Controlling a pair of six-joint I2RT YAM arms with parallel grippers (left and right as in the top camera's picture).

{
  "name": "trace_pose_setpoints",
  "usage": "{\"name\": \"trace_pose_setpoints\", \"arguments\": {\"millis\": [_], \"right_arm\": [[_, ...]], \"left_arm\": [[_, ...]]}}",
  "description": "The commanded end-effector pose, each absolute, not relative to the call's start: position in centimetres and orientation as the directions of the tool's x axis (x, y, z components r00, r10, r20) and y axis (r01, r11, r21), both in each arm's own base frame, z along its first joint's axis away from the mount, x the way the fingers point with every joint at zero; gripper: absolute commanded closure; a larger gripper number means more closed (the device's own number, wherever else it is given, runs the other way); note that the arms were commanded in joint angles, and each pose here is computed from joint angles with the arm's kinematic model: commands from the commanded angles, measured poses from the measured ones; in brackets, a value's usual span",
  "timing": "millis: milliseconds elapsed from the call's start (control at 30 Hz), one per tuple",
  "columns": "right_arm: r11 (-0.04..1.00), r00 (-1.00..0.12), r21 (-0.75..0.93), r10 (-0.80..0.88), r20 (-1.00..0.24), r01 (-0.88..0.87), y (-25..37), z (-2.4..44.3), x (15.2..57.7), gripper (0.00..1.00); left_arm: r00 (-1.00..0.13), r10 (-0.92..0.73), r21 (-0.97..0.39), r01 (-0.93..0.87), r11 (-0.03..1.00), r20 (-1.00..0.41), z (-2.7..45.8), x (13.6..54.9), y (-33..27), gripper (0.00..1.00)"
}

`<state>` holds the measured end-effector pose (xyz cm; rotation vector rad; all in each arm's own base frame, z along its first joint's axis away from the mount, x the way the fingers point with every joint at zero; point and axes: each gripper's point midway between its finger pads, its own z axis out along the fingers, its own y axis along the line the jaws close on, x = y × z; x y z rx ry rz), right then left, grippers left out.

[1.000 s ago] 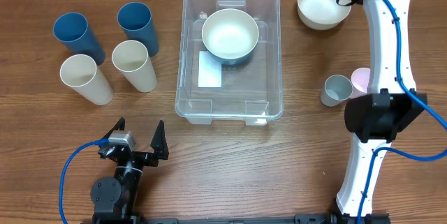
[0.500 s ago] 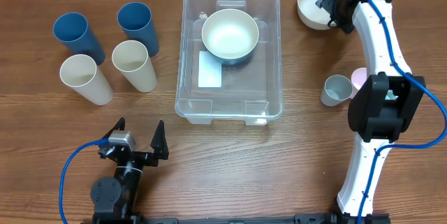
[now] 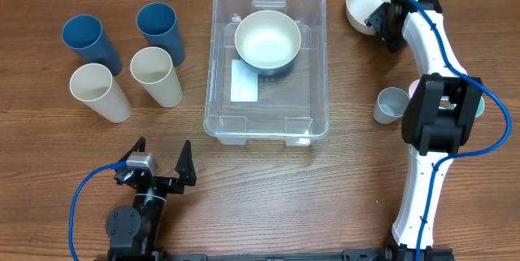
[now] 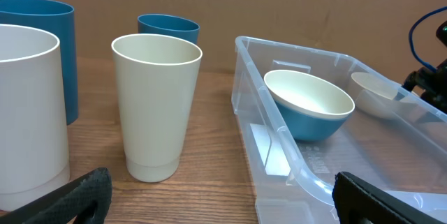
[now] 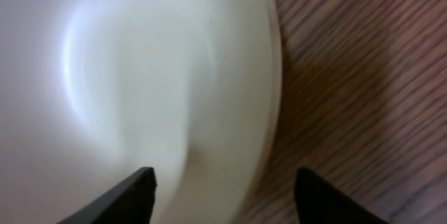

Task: Pack container
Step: 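Return the right gripper and grasp the second cream bowl rim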

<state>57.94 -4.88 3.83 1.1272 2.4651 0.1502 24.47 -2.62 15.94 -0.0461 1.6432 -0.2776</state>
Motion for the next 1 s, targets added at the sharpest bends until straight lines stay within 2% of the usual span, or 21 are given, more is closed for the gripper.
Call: {"name": "trace_pose_setpoints", "arguments": {"millis": [0, 67, 200, 300, 433, 633, 733, 833, 967], "right_arm": [[0.663, -0.577, 0.281, 0.745, -0.335, 0.693, -4.9, 3.7, 58.3, 0.5], [0.665, -0.579, 0.279, 0.744, -0.334, 0.693, -4.9, 3.7, 58.2, 0.71], [0.668, -0.588, 0.267, 0.741, -0.326, 0.694, -5.0, 3.6, 57.9, 0.96], [0.695, -0.615, 0.25, 0.716, -0.33, 0.674, -5.0, 4.1, 57.7, 0.96], [0.695, -0.612, 0.249, 0.716, -0.337, 0.675, -5.8, 7.3, 57.7, 0.96], [0.686, -0.531, 0.319, 0.717, -0.452, 0.654, -8.8, 19.8, 56.8, 0.96], [0.681, -0.494, 0.353, 0.719, -0.489, 0.642, -9.5, 24.4, 55.6, 0.96], [0.754, -0.57, 0.393, 0.655, -0.496, 0.525, -6.9, 27.5, 54.8, 0.96], [0.826, -0.72, 0.434, 0.542, -0.433, 0.36, 0.3, 28.1, 53.2, 0.96]], "left_arm": [[-0.089, -0.176, -0.187, 0.137, 0.973, -0.98, 16.0, 24.4, -2.6, 0.0], [-0.089, -0.176, -0.187, 0.137, 0.973, -0.98, 16.0, 24.4, -2.6, 0.0], [-0.089, -0.176, -0.187, 0.137, 0.973, -0.98, 16.0, 24.4, -2.6, 0.0], [-0.089, -0.176, -0.187, 0.137, 0.973, -0.98, 16.0, 24.4, -2.6, 0.0], [-0.089, -0.176, -0.187, 0.137, 0.973, -0.98, 16.0, 24.4, -2.6, 0.0], [-0.089, -0.176, -0.187, 0.137, 0.973, -0.98, 16.0, 24.4, -2.6, 0.0], [-0.089, -0.176, -0.187, 0.137, 0.973, -0.98, 16.0, 24.4, -2.6, 0.0], [-0.089, -0.176, -0.187, 0.137, 0.973, -0.98, 16.0, 24.4, -2.6, 0.0], [-0.089, -0.176, -0.187, 0.137, 0.973, -0.98, 16.0, 24.4, -2.6, 0.0]]}}
